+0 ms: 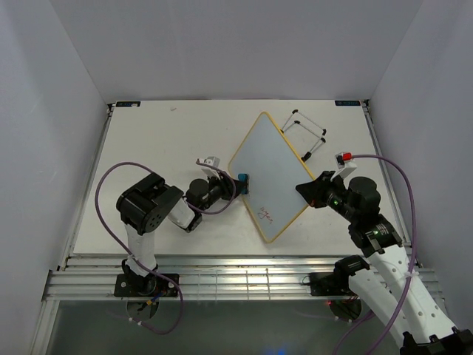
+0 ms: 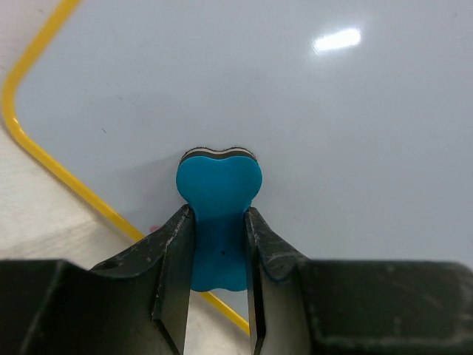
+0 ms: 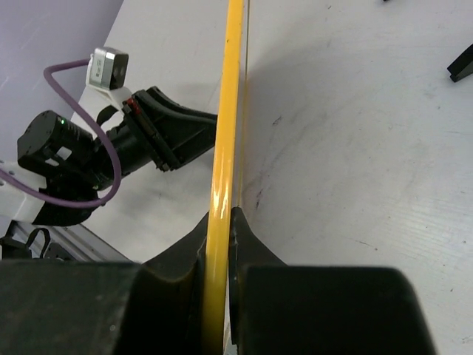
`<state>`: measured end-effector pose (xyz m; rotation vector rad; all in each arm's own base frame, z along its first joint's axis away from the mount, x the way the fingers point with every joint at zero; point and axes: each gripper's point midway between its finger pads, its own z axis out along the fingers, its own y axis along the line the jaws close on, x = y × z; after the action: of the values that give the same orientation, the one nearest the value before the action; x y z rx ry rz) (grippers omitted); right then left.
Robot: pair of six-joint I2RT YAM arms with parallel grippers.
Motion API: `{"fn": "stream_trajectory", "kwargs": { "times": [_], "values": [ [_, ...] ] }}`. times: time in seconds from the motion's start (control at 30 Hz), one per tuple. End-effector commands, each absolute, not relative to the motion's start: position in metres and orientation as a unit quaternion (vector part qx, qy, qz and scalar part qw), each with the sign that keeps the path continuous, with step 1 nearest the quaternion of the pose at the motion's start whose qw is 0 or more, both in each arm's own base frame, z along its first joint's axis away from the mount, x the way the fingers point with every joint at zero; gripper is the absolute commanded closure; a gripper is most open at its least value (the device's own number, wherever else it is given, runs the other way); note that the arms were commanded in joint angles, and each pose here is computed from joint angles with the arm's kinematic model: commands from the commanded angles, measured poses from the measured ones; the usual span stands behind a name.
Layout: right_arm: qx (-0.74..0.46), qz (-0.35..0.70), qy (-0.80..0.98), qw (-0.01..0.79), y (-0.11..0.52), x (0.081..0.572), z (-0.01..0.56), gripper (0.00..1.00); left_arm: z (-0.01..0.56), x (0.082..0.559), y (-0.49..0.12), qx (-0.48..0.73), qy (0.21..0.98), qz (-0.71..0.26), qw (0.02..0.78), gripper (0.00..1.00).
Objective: Erase the whiteboard
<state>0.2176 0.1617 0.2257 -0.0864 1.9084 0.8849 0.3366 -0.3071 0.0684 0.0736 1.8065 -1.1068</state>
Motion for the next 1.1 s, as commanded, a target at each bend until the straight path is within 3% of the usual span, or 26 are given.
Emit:
{"fn": "stream_trajectory", "kwargs": {
  "times": [0.0, 0.3, 0.67, 1.07],
  "values": [
    [-0.110, 0.512, 0.668, 0.529, 0.201, 0.190, 0.316, 0.92, 0.047, 0.280, -0.336, 0.076, 0.769, -0.473, 0.422, 1.00],
    [-0.113, 0.538, 0.655, 0.519, 0.207, 0.186, 0.327, 0.92, 0.074, 0.224, -0.369, 0.110, 0.739, -0.503, 0.434, 1.00],
    [-0.126, 0.569, 0.640, 0.501, 0.208, 0.165, 0.343, 0.92, 0.047, 0.321, -0.276, 0.017, 0.790, -0.394, 0.470, 1.00],
    [-0.142, 0.578, 0.627, 0.502, 0.207, 0.151, 0.360, 0.92, 0.019, 0.343, -0.263, -0.001, 0.808, -0.384, 0.447, 1.00]
  ]
}}
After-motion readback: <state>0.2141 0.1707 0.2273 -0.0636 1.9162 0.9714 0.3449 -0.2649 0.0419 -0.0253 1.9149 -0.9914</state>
